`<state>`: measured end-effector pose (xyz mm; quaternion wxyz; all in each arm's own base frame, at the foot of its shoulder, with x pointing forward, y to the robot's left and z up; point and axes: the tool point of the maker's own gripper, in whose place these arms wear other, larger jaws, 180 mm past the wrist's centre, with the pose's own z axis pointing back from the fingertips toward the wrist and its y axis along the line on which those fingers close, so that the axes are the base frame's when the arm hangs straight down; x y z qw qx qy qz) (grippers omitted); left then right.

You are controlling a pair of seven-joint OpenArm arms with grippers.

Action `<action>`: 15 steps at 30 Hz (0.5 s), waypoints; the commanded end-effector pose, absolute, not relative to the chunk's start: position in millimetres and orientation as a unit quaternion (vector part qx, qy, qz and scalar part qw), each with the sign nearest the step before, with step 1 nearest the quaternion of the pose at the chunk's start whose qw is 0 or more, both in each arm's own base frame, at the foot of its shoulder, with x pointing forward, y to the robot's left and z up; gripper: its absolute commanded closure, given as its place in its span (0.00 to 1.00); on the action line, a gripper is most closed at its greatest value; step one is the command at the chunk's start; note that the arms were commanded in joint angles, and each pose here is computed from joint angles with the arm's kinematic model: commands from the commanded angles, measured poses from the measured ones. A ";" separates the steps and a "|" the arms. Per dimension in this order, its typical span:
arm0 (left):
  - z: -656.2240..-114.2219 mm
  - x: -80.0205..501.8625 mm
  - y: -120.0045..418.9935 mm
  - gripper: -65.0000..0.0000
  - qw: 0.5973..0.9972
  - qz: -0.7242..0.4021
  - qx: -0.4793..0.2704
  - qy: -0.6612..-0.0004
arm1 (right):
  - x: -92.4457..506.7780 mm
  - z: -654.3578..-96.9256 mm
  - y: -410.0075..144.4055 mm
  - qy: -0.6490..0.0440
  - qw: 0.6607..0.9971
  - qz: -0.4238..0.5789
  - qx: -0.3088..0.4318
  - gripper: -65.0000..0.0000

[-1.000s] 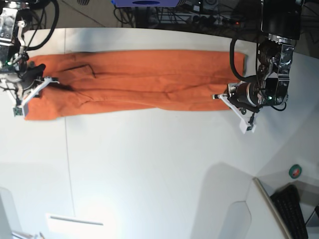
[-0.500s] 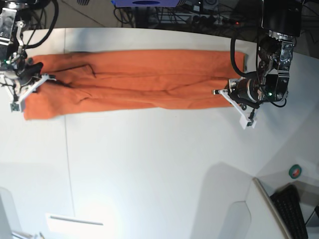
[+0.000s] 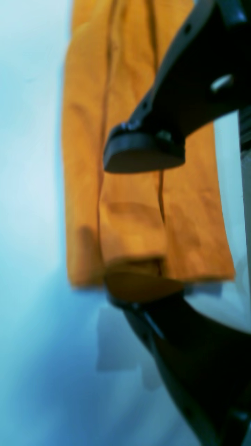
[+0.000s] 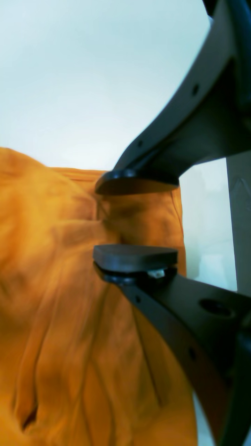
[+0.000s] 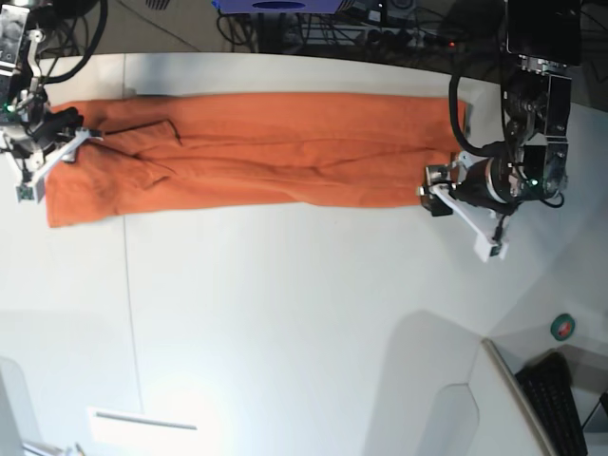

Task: Layout the t-shirt on the table in an organized manner, then fold the t-shirt properly
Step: 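Lower the folded hem onto the shirt and hold it with both grippers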

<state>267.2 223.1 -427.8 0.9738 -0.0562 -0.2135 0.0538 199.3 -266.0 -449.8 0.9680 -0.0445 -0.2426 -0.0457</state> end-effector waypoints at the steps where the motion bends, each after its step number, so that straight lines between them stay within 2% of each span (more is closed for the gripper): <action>1: -408.3 280.5 240.2 0.31 0.966 0.065 -0.044 -0.245 | 208.1 -435.2 -271.3 -0.267 0.961 -0.040 -0.055 0.64; 5: -389.3 272.1 246.4 0.33 0.963 0.073 -0.043 -0.254 | 214.7 -411.1 -283.1 -0.301 0.950 -0.044 -0.073 0.65; 6: -392.1 267.5 233.3 0.37 0.965 0.061 -0.054 -0.251 | 219.4 -408.0 -282.2 -0.308 0.948 -0.041 -0.072 0.67; 7: -398.8 260.1 223.7 0.46 0.966 0.057 -0.062 -0.243 | 227.9 -403.7 -281.7 -0.323 0.943 -0.041 -0.071 0.71; 8: -401.9 258.8 216.4 0.59 0.965 0.059 -0.070 -0.246 | 234.5 -403.7 -281.8 -0.332 0.940 -0.041 -0.068 0.78; 10: -416.2 256.5 200.9 1.00 0.959 0.077 -0.089 -0.257 | 249.0 -410.0 -280.9 -0.342 0.937 -0.041 -0.055 1.00; 15: -463.8 247.9 209.8 1.00 0.959 0.132 -0.088 -0.234 | 271.6 -437.7 -284.9 -0.324 0.943 -0.071 -0.030 1.00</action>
